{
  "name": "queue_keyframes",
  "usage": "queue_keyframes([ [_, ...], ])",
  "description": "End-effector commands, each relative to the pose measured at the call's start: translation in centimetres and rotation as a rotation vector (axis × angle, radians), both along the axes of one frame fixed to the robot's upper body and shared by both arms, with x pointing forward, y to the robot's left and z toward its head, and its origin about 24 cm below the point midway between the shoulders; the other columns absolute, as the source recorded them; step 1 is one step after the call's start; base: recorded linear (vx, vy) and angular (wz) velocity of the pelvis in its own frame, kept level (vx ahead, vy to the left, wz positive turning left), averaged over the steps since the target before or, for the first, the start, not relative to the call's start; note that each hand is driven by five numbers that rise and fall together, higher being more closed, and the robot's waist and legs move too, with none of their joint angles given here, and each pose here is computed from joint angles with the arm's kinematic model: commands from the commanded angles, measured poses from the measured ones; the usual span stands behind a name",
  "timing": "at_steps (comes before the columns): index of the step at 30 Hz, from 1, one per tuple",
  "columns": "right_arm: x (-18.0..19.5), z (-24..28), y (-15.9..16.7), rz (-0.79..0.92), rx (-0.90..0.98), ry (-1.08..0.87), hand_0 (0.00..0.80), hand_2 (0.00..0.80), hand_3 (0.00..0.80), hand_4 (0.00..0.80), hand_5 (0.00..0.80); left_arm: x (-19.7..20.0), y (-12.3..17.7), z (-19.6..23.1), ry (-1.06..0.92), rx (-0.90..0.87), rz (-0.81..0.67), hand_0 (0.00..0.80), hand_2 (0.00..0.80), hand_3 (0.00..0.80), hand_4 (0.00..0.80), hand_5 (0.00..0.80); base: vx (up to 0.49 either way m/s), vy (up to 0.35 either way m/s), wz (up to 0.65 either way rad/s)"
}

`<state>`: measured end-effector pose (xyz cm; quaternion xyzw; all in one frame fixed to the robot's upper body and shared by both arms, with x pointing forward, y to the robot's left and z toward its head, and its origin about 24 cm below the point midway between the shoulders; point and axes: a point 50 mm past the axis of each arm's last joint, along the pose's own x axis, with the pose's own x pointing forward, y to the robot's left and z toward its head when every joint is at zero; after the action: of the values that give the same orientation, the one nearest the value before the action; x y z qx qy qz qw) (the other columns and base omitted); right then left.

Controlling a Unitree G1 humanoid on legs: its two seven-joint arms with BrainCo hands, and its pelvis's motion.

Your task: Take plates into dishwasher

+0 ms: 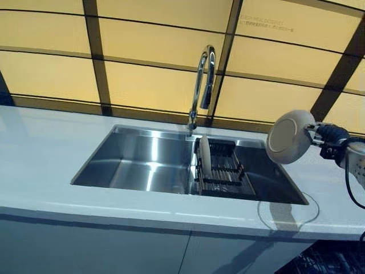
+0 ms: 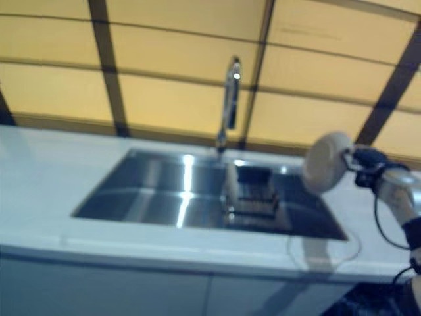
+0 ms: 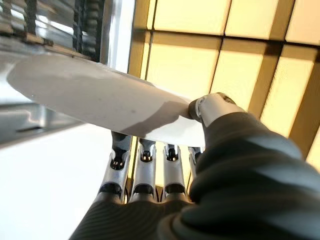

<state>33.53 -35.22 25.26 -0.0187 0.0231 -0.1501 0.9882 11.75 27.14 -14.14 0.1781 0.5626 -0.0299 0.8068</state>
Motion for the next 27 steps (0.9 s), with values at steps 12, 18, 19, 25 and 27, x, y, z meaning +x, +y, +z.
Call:
queue_keyframes([
  [12, -0.9, 7.6, 0.1, 0.016, -0.054, -0.29, 0.8, 0.8, 0.8, 0.8, 0.8, 3.8, 2.5, 2.3, -0.121, 0.069, 0.009, 0.0, 0.0, 0.0, 0.0, 0.0, -0.347, -0.056, -0.24],
  [18, -0.9, 7.0, -0.8, -0.04, -0.076, -0.251, 0.8, 0.8, 0.8, 0.8, 0.8, 3.3, 1.5, 1.7, -0.124, 0.059, -0.011, 0.0, 0.0, 0.0, 0.0, 0.0, -0.147, -0.029, 0.12],
  [19, -1.0, 6.7, -1.2, -0.056, -0.099, -0.222, 0.8, 0.8, 0.8, 0.8, 0.8, 3.1, 1.7, 1.6, -0.115, 0.072, -0.001, 0.0, 0.0, 0.0, 0.0, 0.0, -0.127, -0.038, 0.15],
  [25, -2.7, 7.1, -3.6, -0.125, -0.154, -0.15, 0.8, 0.8, 0.8, 0.8, 0.8, 2.3, 2.7, 1.6, -0.078, 0.122, 0.032, 0.0, 0.0, 0.0, 0.0, 0.0, -0.135, -0.081, 0.03],
  [27, -3.1, 7.3, -3.9, -0.121, -0.15, -0.157, 0.8, 0.8, 0.8, 0.8, 0.8, 2.3, 2.8, 1.6, -0.079, 0.123, 0.056, 0.0, 0.0, 0.0, 0.0, 0.0, -0.139, -0.087, -0.17],
])
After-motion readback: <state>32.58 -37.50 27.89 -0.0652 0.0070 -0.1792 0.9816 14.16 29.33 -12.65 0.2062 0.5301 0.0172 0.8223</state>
